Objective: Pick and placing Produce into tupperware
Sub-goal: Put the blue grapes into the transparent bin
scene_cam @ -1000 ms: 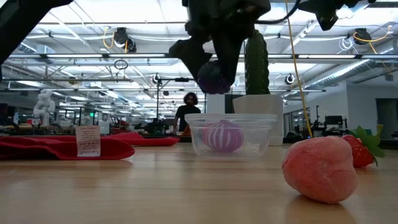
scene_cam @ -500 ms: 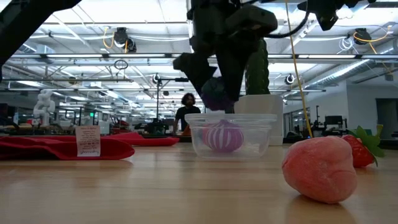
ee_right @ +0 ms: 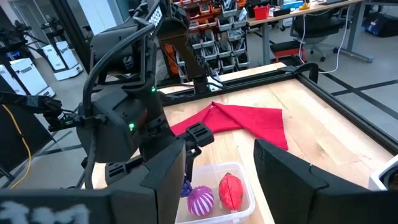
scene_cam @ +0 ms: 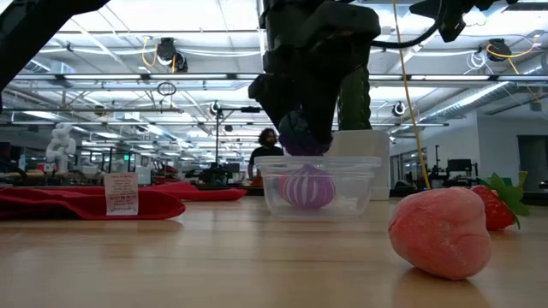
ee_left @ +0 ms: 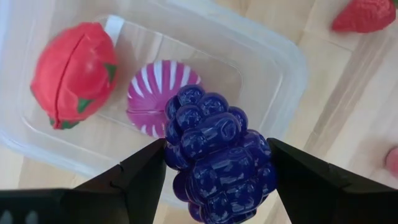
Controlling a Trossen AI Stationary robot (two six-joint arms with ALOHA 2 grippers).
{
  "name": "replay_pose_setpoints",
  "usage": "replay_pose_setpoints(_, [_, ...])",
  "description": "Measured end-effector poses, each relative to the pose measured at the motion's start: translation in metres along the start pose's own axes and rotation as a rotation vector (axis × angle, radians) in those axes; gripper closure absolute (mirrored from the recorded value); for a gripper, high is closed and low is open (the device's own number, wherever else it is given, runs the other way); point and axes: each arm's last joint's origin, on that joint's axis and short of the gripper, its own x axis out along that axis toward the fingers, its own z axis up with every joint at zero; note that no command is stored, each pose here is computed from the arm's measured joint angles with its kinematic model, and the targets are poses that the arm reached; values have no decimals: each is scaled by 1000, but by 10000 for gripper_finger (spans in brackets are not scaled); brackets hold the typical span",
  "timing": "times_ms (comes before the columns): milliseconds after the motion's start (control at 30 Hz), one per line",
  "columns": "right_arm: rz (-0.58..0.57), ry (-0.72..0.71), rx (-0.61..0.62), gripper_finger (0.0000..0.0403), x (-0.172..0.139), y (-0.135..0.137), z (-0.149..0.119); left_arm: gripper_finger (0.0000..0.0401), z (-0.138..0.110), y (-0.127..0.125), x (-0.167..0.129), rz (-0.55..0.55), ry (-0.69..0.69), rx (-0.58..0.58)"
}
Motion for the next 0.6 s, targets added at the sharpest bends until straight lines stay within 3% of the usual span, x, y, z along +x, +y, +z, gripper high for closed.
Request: replay_pose_setpoints(600, [-2, 7, 0, 218, 2, 0, 0, 130, -5, -11, 9, 8, 9, 139])
